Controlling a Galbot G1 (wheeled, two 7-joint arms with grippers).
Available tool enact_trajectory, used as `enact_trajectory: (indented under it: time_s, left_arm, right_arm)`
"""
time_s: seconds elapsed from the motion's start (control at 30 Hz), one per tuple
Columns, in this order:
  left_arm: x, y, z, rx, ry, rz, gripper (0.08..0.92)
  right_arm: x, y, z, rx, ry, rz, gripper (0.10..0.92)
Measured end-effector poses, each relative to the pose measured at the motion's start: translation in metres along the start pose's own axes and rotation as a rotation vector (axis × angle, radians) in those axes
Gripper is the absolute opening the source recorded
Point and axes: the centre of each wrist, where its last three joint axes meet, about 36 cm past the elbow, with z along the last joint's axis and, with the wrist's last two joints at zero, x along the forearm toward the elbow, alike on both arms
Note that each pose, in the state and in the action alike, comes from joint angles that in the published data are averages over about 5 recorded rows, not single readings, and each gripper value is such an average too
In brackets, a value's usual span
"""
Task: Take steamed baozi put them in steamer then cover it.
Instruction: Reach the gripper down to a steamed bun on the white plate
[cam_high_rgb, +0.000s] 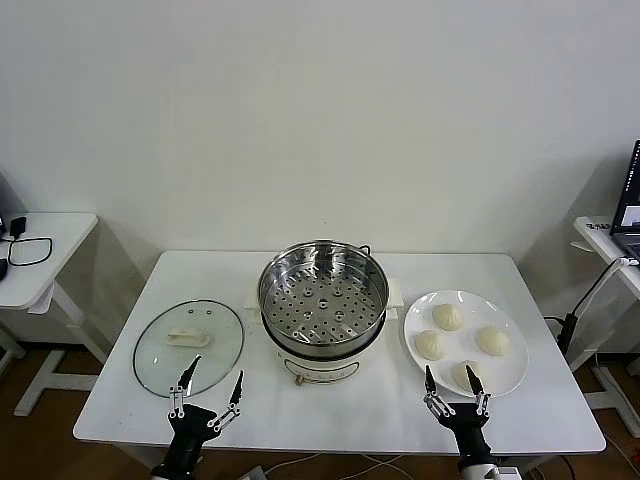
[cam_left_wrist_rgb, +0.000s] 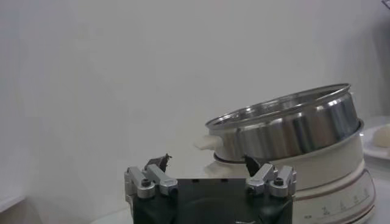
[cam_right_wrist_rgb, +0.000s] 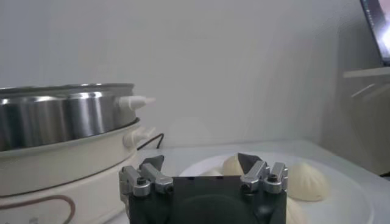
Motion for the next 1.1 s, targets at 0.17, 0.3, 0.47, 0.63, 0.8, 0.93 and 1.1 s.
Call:
enact_trajectory:
  time_s: [0.17,0.3,0.47,0.63,0.8,0.93,1.1]
  left_arm:
    - [0.001,0.0,-0.002,0.001,0.0,-0.002,0.823]
    - [0.001,-0.001,-0.005,0.003,-0.002,-0.006,0.823]
    - [-0.001,-0.001,-0.009,0.004,-0.011,-0.009,0.823]
    - [-0.003,0.0,-0.011,0.004,-0.021,-0.013,0.823]
    - [-0.006,0.0,-0.014,0.005,-0.03,-0.014,0.823]
    - [-0.008,0.0,-0.015,0.007,-0.038,-0.014,0.823]
    - [-0.01,0.0,-0.018,0.008,-0.043,-0.013,0.823]
  right_arm:
    - [-0.014,-0.006,-0.007,0.008,-0.019,0.017,0.823]
    - [-0.036,-0.011,-0.016,0.01,-0.03,0.038,0.823]
    - [-0.077,-0.017,-0.031,0.008,-0.034,0.062,0.823]
    - [-0.132,-0.023,-0.051,0.006,-0.038,0.068,0.823]
    - [-0.189,-0.032,-0.07,0.023,-0.03,0.059,0.823]
    - [-0.228,-0.044,-0.083,0.059,-0.004,0.029,0.823]
    - [-0.265,-0.067,-0.098,0.142,0.051,-0.074,0.823]
